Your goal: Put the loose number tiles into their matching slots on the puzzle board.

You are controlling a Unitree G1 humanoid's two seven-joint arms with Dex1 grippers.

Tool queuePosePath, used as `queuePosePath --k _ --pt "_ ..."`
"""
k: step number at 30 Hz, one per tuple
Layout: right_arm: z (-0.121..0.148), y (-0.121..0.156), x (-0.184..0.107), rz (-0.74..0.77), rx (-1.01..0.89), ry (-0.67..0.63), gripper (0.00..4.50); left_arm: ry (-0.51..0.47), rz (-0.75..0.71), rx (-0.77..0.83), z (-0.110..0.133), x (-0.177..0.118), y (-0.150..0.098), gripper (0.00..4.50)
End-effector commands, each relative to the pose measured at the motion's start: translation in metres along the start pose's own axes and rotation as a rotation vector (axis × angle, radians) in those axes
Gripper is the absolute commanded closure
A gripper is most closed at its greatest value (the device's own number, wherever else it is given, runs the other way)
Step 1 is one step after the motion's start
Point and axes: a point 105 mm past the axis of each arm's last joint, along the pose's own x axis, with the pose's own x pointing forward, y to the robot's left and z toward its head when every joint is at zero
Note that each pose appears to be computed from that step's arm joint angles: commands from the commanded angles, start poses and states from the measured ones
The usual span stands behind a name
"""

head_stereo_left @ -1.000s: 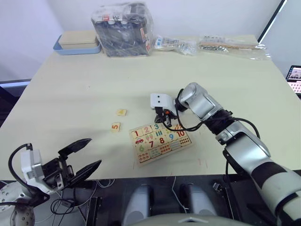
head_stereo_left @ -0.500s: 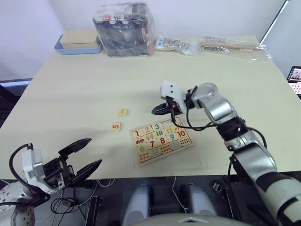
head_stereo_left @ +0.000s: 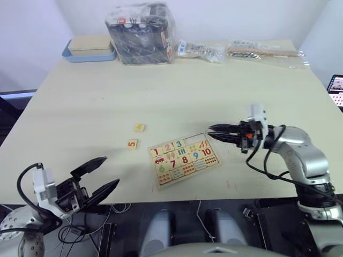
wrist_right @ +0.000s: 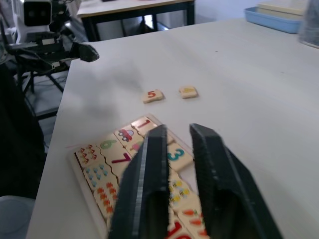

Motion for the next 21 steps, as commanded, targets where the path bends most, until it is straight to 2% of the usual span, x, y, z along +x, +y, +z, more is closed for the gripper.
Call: queuePosePath --k 1,4,5,11,15,21 --pt "0.004 0.007 -0.037 -0.064 -0.067 -0.004 1.95 0.011 0.014 0.006 0.002 -0.006 0.003 0.00" --pt "0.000 0.011 -0.062 -0.131 -0.054 0.004 0.19 0.019 0.019 -0.002 -0.001 -0.008 0.006 0.00" --pt "-0.001 0.012 -0.069 -0.149 -0.053 0.011 0.07 0.023 0.020 -0.006 -0.002 -0.009 0.007 0.00" --pt "-0.009 0.026 -0.099 -0.207 -0.040 0.053 0.07 0.042 0.035 -0.014 -0.008 -0.015 0.013 0.00" --pt "-0.021 0.032 -0.130 -0.269 -0.023 0.114 0.07 0.060 0.060 -0.027 -0.013 -0.020 0.018 0.00" --pt "-0.030 0.041 -0.140 -0.298 -0.016 0.142 0.07 0.079 0.055 -0.027 -0.015 -0.021 0.023 0.00"
